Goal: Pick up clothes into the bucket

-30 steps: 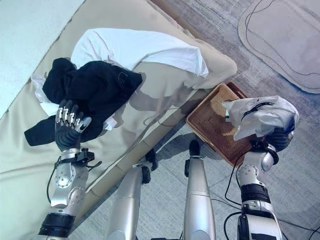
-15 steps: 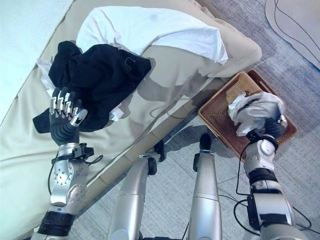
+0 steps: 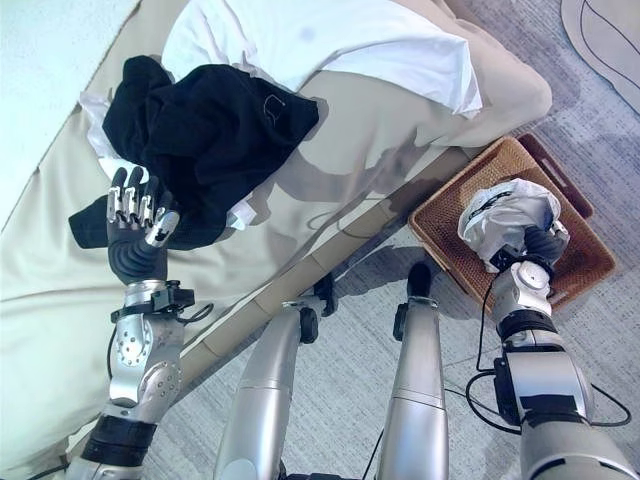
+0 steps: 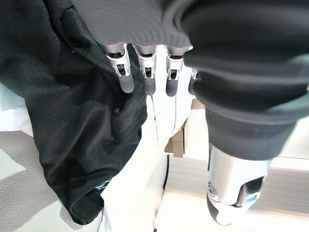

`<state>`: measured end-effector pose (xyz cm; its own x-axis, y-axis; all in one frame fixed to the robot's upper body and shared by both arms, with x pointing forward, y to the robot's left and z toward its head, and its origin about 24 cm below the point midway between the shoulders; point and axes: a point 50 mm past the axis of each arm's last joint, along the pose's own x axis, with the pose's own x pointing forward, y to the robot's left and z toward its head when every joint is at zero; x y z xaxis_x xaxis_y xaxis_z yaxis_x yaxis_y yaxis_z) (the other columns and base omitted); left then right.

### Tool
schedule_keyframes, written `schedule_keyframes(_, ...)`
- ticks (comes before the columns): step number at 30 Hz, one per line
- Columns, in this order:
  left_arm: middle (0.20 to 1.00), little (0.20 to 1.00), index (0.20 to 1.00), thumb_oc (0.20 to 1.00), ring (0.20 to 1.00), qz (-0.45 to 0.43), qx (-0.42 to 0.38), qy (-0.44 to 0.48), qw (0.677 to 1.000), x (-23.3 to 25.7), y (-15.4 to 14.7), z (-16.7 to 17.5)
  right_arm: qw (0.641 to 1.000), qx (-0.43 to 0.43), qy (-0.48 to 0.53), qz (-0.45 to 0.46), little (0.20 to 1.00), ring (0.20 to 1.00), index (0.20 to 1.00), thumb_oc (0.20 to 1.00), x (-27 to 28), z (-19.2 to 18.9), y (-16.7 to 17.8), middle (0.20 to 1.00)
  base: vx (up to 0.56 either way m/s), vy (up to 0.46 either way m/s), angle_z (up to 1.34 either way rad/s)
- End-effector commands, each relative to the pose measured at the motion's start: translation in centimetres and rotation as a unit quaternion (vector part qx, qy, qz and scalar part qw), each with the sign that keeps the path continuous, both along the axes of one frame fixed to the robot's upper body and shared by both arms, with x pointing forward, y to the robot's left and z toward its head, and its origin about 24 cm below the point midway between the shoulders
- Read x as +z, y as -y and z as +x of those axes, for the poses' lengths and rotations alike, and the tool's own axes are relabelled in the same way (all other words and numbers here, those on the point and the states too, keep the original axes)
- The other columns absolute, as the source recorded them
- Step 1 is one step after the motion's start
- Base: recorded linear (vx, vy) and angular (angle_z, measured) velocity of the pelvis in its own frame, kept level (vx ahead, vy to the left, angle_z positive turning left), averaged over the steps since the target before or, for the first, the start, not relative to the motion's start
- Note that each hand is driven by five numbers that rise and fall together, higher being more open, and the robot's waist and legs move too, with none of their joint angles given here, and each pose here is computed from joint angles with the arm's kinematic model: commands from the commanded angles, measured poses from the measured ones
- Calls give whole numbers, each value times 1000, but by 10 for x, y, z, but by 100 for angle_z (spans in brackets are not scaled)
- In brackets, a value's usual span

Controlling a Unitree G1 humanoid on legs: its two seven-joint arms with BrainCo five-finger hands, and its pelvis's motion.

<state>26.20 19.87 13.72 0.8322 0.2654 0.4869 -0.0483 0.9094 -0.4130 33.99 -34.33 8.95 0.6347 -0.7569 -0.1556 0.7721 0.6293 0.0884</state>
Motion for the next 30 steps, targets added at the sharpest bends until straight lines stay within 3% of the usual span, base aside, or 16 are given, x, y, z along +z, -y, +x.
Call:
schedule_keyframes(1,1000,1000,1000,1000,1000,-6,19,49,999,15,-6,-13,998,-46,-42,-26,1000,1000,1000,1000,-9,-17,18,1000,0,0,0)
schedule_keyframes(11,1000,1000,1000,1000,1000,4,39,47,998,16,-8,-10,994,-84,-68,16,1000,1000,1000,1000,-33,-33,20,1000,0,0,0)
schedule_keyframes(20,1000,1000,1000,1000,1000,16,49,19,998,5,-14,-6,984,-125,-58,111,1000,1000,1000,1000,-89,-72,15,1000,0,-32,4)
schedule_keyframes(24,1000,1000,1000,1000,1000,38,69,-2,997,-2,-21,-7,991,-87,-55,85,1000,1000,1000,1000,-92,-70,3,1000,50,-34,5)
schedule_keyframes(25,1000,1000,1000,1000,1000,42,91,-24,995,-11,-28,-7,998,-33,-32,40,1000,1000,1000,1000,-84,-60,-13,1000,59,-43,4)
schedule_keyframes(30,1000,1000,1000,1000,1000,90,119,-79,986,-30,-33,-4,997,59,51,5,1000,1000,1000,1000,-68,-50,-56,1000,71,-28,2)
